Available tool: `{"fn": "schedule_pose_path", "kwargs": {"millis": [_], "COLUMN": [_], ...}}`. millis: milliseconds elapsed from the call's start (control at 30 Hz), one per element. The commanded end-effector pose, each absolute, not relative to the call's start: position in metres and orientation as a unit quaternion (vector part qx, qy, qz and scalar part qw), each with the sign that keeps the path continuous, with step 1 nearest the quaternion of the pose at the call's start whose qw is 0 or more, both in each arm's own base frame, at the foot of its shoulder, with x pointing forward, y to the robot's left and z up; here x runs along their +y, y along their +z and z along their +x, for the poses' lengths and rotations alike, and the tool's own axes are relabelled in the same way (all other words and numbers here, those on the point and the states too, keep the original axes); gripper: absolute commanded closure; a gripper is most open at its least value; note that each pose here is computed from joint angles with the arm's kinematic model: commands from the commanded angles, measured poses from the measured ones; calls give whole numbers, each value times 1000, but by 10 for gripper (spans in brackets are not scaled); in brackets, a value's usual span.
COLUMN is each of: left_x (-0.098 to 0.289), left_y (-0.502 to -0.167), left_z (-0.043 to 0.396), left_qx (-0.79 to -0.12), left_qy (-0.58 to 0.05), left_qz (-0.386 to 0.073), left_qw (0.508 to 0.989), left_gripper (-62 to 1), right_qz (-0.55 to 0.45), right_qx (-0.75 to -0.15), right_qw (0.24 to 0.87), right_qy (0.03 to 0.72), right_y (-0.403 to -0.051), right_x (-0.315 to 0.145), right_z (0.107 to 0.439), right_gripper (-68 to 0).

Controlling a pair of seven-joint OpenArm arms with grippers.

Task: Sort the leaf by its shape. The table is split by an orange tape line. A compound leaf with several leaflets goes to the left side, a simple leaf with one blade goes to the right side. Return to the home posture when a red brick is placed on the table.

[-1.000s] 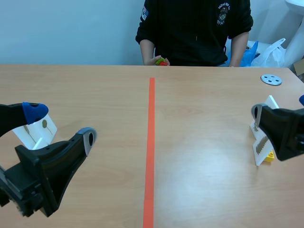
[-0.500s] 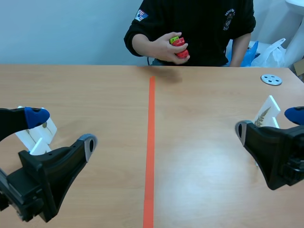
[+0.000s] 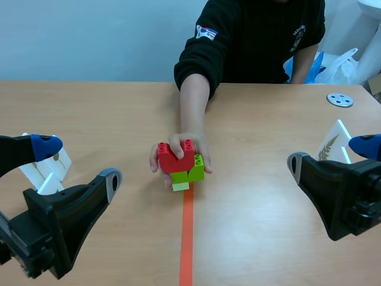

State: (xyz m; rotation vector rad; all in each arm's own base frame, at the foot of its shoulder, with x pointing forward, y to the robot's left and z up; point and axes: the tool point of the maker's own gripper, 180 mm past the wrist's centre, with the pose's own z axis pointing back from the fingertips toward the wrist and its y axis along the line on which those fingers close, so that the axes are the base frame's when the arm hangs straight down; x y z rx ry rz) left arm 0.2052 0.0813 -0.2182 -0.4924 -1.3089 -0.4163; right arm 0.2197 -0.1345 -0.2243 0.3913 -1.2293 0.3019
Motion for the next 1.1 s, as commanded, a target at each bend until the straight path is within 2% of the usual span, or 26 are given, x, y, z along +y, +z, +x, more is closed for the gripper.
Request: {"fn": "schedule_pose_path", "kwargs": {"millis": [0, 1067], "left_x": [81, 81], "left_y": [-215, -215], "left_z": [206, 206], "left_qx": [-604, -604], "left_qy": [-186, -185], "left_qz": [-228, -229], "left_qw": [741, 741], "left_gripper": [-623, -623], "right_qz": [184, 183], "right_qx": [-581, -585], "right_qw": [780, 778], "right_qy": [140, 138], "right_y": [-219, -217], "right_x": [-135, -136], "right_z": [223, 225], "right_gripper": [-679, -679]}}
